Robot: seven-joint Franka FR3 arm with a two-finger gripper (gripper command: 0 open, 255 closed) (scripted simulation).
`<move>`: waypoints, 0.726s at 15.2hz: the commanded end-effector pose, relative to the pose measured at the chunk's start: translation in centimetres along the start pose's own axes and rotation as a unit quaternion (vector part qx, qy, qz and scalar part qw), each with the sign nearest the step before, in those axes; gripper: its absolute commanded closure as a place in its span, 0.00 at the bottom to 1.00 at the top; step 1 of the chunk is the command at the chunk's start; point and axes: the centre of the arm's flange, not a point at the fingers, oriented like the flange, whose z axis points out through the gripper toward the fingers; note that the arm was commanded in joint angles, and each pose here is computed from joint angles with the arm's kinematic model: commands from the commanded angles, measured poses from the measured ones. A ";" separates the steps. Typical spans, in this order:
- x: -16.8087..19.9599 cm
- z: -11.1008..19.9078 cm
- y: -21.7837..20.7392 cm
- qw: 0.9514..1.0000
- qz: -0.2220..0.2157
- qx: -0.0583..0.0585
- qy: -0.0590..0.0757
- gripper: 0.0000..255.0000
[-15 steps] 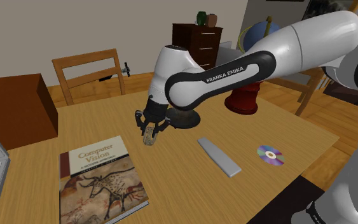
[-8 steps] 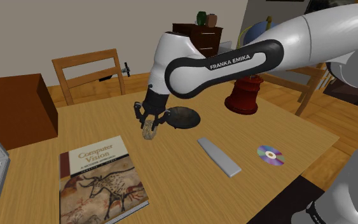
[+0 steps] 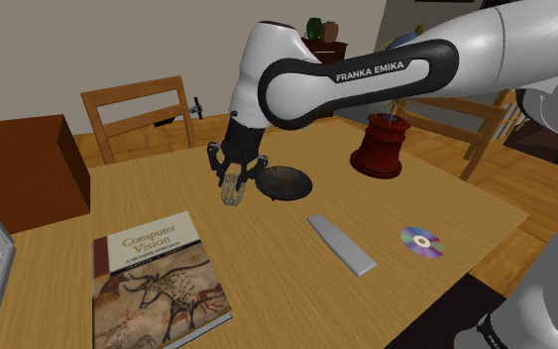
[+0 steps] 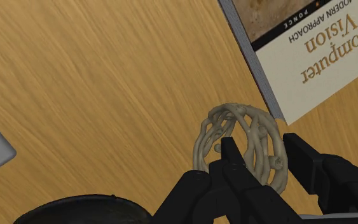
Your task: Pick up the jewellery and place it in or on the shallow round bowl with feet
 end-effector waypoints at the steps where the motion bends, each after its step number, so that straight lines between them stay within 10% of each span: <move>1: 0.0 -1.1 -0.3 1.000 0.000 0.000 0.000 1.00; 11: 5.4 -5.7 4.2 1.000 0.000 0.000 0.000 1.00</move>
